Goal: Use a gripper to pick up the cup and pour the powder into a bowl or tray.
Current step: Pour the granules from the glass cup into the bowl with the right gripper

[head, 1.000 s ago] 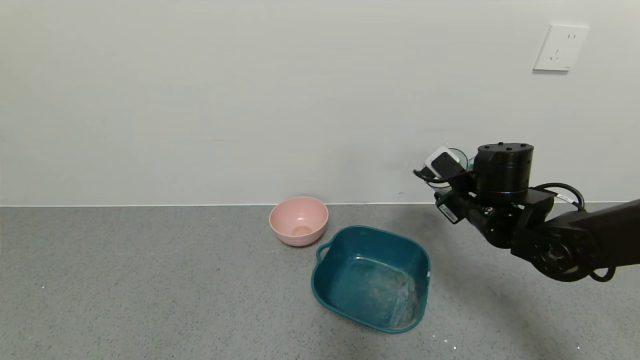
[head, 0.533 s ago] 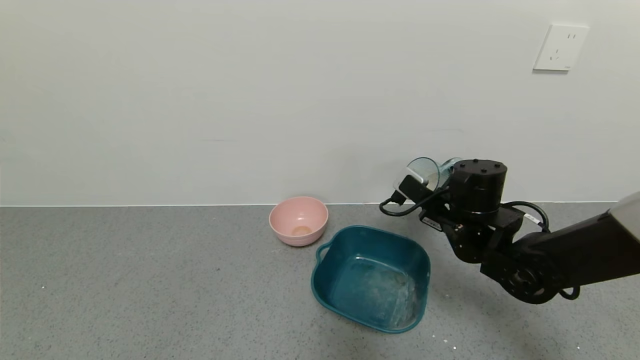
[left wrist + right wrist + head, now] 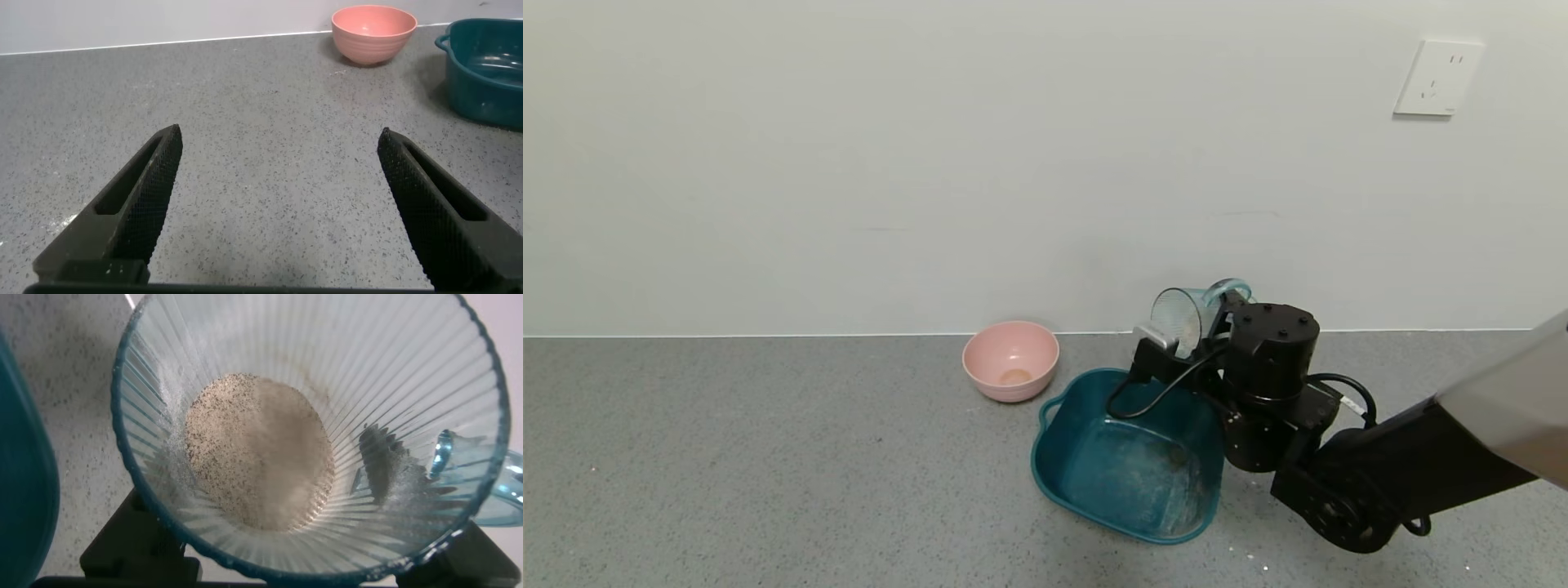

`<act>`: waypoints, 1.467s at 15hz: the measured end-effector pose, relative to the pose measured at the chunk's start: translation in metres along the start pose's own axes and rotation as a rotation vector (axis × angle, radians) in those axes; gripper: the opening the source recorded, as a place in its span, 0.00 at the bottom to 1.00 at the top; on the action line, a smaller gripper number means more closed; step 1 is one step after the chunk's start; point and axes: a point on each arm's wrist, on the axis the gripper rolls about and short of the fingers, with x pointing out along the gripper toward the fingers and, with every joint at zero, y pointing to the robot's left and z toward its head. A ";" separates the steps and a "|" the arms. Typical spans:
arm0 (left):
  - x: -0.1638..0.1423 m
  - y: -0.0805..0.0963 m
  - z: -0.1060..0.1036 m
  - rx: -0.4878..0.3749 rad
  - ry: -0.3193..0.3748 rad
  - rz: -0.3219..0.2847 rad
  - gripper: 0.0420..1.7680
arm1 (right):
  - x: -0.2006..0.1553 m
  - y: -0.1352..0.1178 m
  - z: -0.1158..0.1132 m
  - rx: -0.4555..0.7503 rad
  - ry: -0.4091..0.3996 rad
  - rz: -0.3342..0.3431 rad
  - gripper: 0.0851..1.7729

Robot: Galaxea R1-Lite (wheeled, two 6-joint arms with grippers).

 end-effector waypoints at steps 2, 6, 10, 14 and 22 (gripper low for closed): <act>0.000 0.000 0.000 0.000 0.000 0.000 0.97 | -0.003 0.006 -0.002 -0.096 -0.006 -0.006 0.74; 0.000 0.000 0.000 0.000 0.000 0.000 0.97 | -0.012 0.015 -0.002 -0.271 -0.029 0.003 0.74; 0.000 0.000 0.000 0.000 0.000 0.000 0.97 | -0.023 0.020 0.003 -0.402 -0.060 0.015 0.74; 0.000 0.000 0.000 0.000 0.000 0.000 0.97 | -0.034 0.019 0.007 -0.513 -0.090 0.011 0.74; 0.000 0.000 0.000 0.000 0.000 0.000 0.97 | -0.048 0.011 0.006 -0.660 -0.115 -0.002 0.73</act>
